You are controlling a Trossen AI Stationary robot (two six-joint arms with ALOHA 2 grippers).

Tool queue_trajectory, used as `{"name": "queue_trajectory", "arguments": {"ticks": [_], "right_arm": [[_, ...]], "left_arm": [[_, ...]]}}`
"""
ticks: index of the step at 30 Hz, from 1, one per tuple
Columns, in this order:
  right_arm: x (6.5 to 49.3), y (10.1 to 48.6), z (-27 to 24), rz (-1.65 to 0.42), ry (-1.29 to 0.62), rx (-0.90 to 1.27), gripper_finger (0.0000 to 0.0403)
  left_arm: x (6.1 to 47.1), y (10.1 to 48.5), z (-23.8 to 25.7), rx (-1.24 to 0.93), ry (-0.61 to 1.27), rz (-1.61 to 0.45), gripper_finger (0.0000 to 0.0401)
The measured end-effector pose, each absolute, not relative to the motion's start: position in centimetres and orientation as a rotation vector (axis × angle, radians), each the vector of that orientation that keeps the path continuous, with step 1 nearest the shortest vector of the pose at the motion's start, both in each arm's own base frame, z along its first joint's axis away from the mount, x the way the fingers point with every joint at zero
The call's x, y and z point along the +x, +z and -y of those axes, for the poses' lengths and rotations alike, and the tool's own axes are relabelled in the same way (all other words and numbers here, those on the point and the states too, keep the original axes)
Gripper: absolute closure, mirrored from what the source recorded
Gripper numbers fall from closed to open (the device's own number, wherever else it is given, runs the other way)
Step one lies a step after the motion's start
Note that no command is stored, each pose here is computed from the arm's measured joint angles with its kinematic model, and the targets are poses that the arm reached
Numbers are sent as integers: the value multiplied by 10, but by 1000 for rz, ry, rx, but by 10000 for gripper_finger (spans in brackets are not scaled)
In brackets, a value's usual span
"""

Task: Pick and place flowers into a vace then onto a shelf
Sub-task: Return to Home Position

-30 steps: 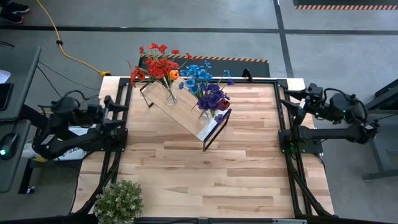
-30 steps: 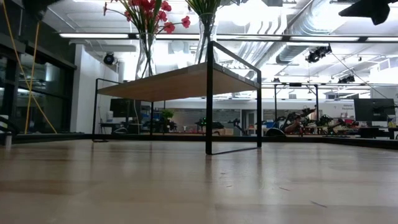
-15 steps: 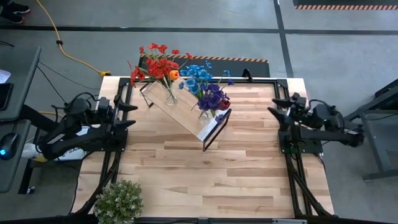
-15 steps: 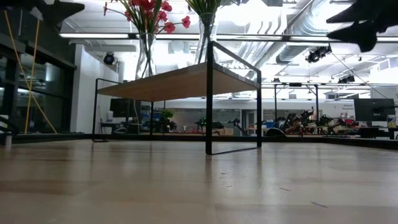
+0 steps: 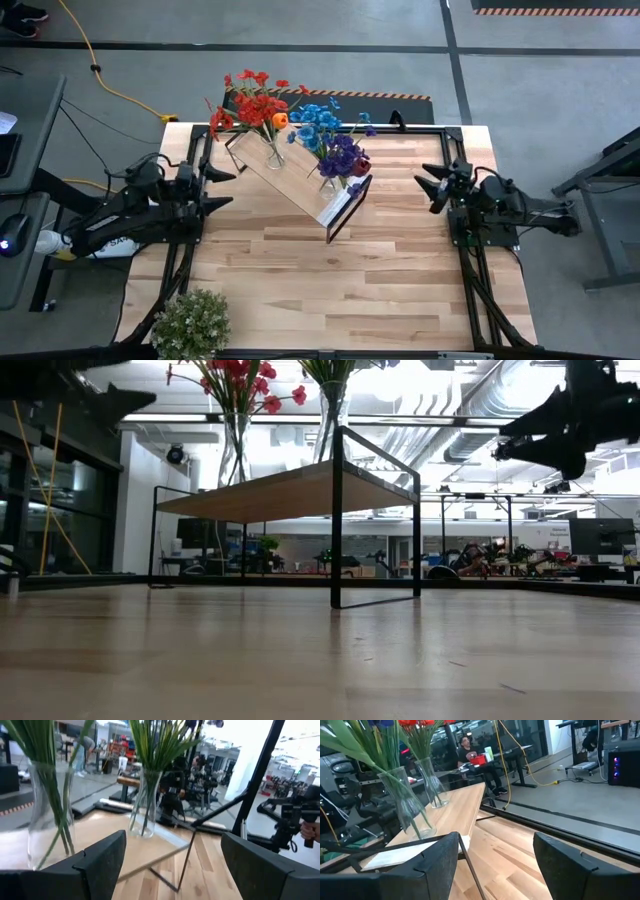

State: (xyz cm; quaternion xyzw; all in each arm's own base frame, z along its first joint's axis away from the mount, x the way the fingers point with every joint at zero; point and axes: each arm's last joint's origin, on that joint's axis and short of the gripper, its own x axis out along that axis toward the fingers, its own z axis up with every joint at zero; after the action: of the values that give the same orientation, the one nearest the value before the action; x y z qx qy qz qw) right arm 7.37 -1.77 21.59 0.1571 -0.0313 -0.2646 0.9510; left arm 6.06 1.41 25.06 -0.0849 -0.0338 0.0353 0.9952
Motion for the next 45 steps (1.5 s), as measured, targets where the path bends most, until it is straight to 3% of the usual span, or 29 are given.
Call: {"name": "queue_trajectory", "arguments": {"ticks": [9,24,35,40,45], "right_arm": [[85,190,18,78,-531,329,155],[85,190,19,80,-547,329,155],[83,184,21,23,-658,274,155],[82,181,22,-7,-724,256,155],[85,178,18,-60,-555,251,155]], "left_arm": [[76,224,-19,-162,37,80,43],[89,191,-19,-183,-29,78,43],[96,171,-7,-210,124,9,43],[96,171,-2,-172,103,6,43],[96,171,2,-169,49,2,43]]}}
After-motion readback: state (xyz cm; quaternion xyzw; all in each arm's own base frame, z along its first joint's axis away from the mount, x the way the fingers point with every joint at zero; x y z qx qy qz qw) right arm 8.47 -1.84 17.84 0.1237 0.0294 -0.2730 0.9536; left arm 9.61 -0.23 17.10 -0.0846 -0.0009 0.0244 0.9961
